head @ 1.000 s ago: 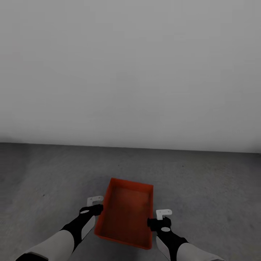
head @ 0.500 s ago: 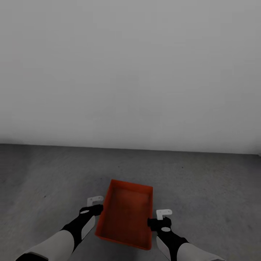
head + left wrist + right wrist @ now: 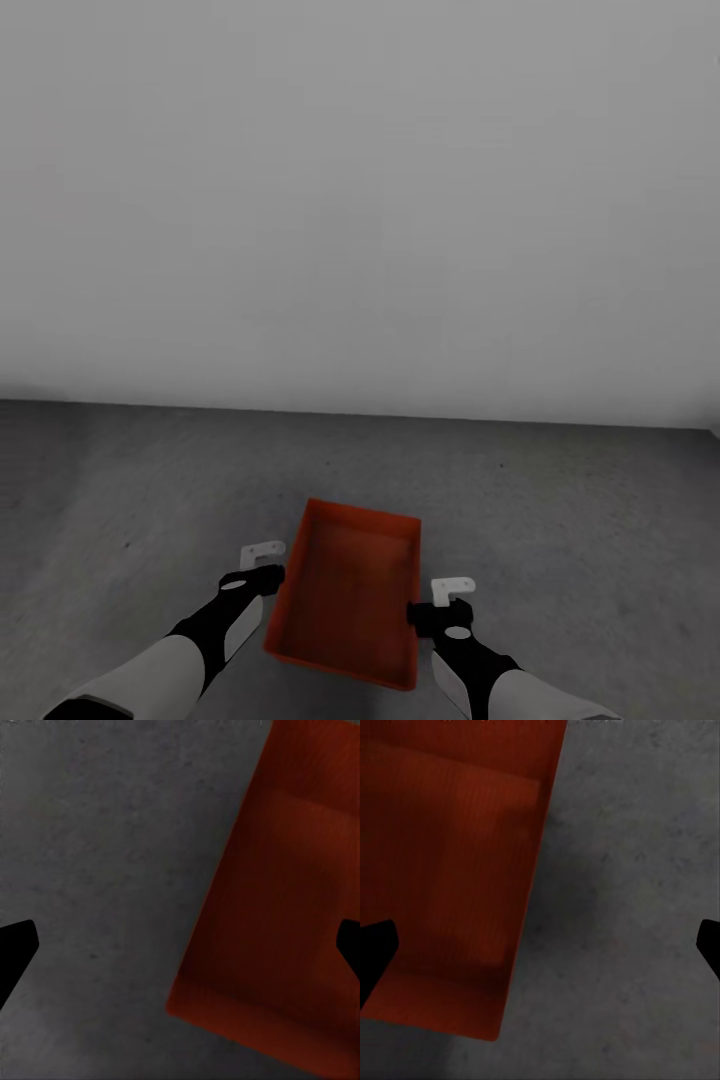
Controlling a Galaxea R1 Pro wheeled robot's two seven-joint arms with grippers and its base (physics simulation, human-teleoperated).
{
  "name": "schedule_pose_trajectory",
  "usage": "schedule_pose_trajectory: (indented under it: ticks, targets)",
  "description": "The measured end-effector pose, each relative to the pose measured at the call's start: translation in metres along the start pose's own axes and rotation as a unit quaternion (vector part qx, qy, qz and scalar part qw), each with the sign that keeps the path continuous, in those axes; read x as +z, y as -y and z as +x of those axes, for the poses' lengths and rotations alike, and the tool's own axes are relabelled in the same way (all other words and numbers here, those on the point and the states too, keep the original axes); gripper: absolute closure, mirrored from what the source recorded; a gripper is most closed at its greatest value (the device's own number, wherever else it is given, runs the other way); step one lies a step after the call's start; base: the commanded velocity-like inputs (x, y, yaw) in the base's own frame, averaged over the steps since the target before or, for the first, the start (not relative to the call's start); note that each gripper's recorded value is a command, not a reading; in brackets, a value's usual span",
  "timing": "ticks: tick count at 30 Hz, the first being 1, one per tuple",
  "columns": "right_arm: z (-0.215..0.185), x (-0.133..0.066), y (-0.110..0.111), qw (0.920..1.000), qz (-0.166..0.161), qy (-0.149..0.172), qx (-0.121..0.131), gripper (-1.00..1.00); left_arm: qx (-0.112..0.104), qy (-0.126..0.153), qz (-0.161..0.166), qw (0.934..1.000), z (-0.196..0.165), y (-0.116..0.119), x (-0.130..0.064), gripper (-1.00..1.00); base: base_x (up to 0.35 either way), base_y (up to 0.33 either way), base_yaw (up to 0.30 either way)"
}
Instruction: Move the two storage containers from the living room to the garage. In the garage, place one container on the floor and stack the other container on top of it (either order is fine).
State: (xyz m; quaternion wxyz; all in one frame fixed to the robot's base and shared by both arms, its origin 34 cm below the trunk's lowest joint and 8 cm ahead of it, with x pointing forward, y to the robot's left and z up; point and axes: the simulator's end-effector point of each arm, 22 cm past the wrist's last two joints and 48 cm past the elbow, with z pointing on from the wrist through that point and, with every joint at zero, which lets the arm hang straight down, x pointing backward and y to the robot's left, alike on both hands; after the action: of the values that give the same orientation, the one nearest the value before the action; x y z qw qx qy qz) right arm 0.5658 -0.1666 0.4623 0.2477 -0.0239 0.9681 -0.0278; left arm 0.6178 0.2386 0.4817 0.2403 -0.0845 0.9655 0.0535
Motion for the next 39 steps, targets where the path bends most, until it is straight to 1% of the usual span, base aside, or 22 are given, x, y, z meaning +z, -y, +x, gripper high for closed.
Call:
schedule_pose_trajectory:
  ticks: [39]
  targets:
    - [-0.03, -0.055, 0.005, 1.0, 0.002, -0.001, 0.0, -1.0, 0.0, 0.001, -0.001, 1.0, -0.031, -0.004, -0.055, -1.0, 0.0, 0.0, 0.0]
